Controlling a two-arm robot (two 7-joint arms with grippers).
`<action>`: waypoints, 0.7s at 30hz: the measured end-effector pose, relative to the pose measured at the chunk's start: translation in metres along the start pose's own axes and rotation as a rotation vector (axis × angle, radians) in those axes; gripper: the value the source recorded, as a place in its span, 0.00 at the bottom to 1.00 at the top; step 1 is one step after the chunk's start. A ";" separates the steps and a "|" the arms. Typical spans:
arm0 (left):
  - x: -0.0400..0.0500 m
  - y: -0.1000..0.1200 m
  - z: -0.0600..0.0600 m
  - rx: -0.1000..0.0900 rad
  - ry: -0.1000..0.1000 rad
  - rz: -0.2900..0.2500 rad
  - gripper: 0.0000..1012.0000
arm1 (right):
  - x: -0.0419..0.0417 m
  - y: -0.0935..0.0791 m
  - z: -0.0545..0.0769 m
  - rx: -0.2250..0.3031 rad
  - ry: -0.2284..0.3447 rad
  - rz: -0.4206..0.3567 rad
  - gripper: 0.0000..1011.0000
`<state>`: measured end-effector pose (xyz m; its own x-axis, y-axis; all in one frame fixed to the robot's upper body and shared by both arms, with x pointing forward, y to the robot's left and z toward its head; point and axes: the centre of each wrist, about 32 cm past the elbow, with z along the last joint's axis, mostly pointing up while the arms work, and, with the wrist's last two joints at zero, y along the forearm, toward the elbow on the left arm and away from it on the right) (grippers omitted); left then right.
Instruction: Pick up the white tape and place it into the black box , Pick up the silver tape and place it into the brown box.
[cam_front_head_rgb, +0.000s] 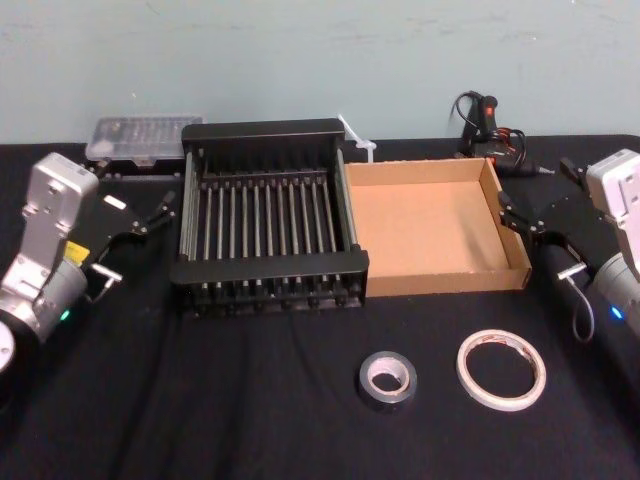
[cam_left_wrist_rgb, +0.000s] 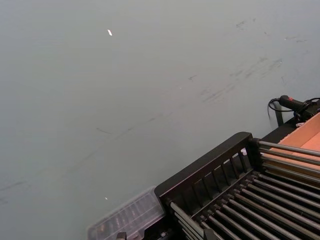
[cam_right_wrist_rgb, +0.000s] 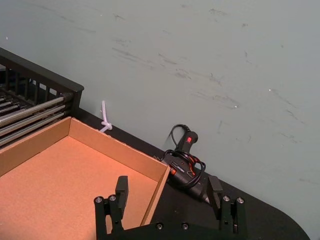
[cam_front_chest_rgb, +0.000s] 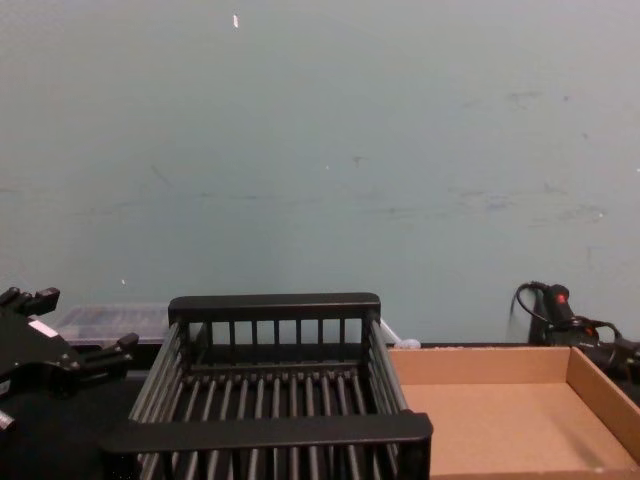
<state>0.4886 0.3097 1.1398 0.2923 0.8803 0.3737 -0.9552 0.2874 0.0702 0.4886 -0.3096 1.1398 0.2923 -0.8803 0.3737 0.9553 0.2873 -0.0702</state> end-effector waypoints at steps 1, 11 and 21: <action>0.0000 0.000 0.000 0.000 0.000 0.000 0.99 | 0.0000 0.000 0.000 0.000 0.000 0.000 0.99; 0.0000 0.000 0.000 0.000 0.000 0.000 0.99 | 0.0000 0.000 0.000 0.000 0.000 0.000 0.99; 0.0000 0.000 0.000 0.000 0.000 0.000 0.99 | 0.0000 0.000 0.000 0.000 0.000 0.000 0.99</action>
<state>0.4886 0.3097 1.1398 0.2922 0.8803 0.3737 -0.9553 0.2873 0.0703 0.4886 -0.3096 1.1398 0.2923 -0.8803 0.3737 0.9552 0.2874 -0.0703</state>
